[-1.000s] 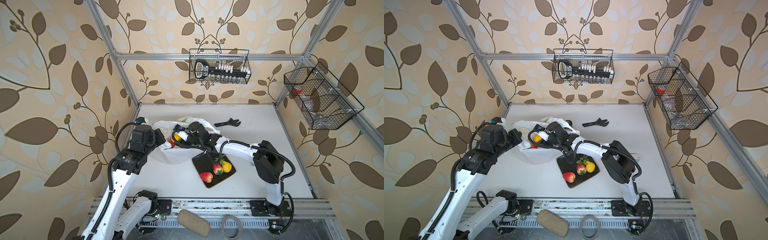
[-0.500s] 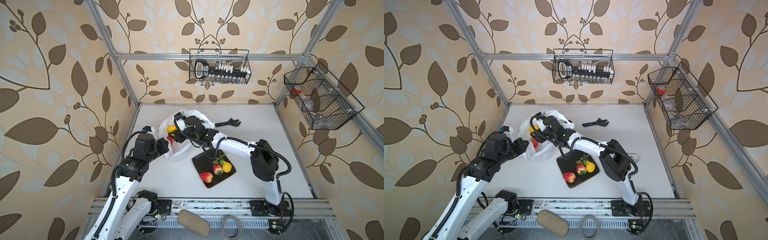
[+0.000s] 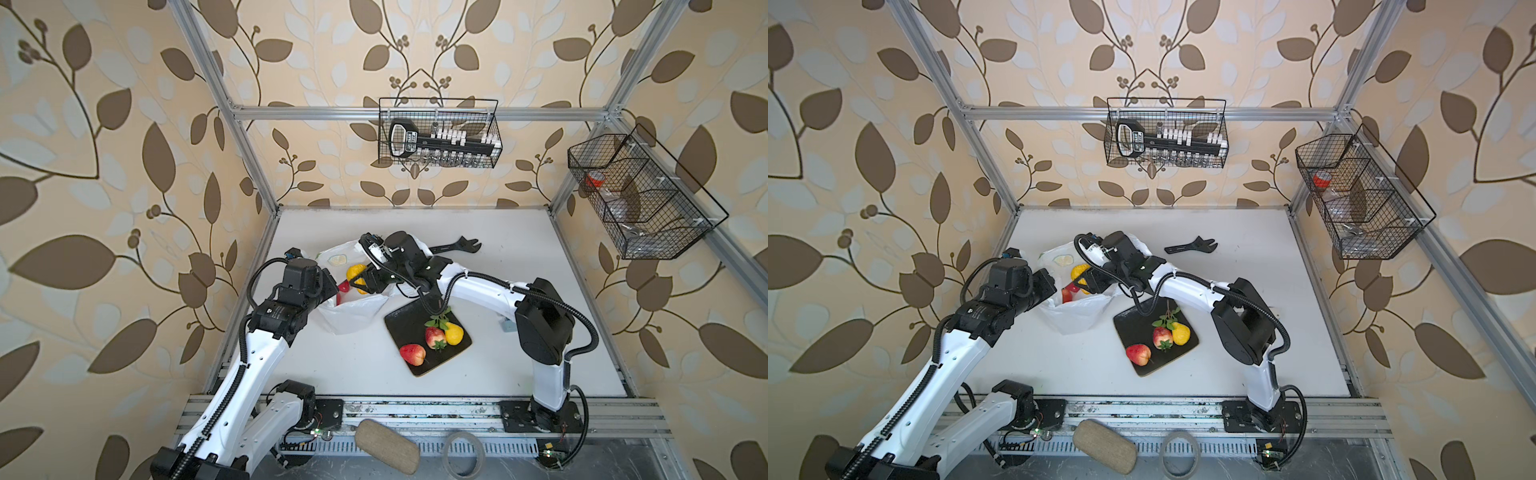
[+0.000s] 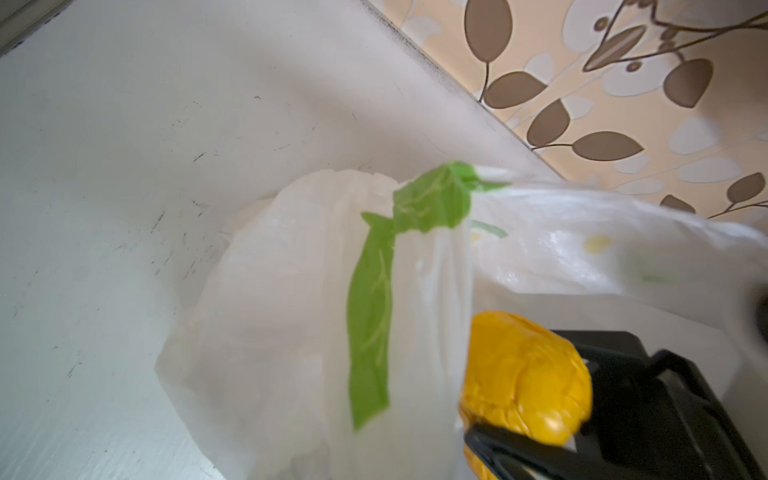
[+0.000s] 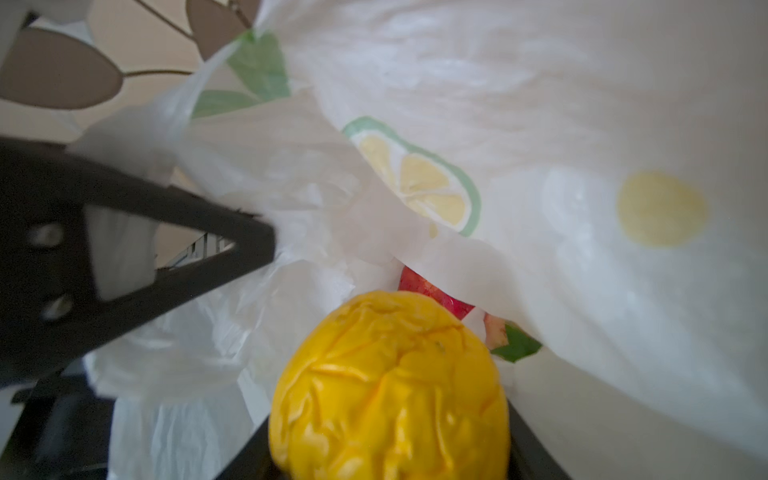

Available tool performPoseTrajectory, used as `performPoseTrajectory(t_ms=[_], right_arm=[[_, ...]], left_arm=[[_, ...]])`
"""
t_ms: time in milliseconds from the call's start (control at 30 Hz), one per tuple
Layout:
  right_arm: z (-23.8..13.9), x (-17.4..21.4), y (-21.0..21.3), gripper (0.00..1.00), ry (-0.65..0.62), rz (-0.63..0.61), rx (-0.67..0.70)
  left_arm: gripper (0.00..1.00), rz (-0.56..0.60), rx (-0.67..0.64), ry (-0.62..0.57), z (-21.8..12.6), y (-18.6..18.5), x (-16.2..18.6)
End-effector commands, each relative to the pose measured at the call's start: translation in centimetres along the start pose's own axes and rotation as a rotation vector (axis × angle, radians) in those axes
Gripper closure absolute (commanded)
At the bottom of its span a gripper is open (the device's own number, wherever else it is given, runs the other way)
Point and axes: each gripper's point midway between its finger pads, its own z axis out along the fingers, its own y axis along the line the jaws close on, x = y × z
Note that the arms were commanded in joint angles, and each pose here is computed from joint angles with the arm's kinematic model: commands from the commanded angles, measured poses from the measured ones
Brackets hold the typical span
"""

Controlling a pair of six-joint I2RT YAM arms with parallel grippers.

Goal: Take the fake fruits out of the plastic bag

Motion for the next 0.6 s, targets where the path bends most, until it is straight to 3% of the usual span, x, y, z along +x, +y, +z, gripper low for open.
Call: performPoseTrajectory(t_ms=[0, 333, 567], right_arm=[[-1.8, -0.4, 4.0, 0.56, -0.02, -0.195, -0.203], [-5.7, -4.1, 4.7, 0.56, -0.199, -0.298, -0.351], [-6.0, -8.3, 2.0, 0.56, -0.377, -0.185, -0.188]], left_arm=[[1.0, 0.011, -0.013, -0.084, -0.3, -0.3, -2.3], [1.0, 0.035, -0.086, -0.052, 1.3, 1.2, -1.5], [1.0, 0.032, -0.106, -0.025, 1.1, 2.3, -0.2]])
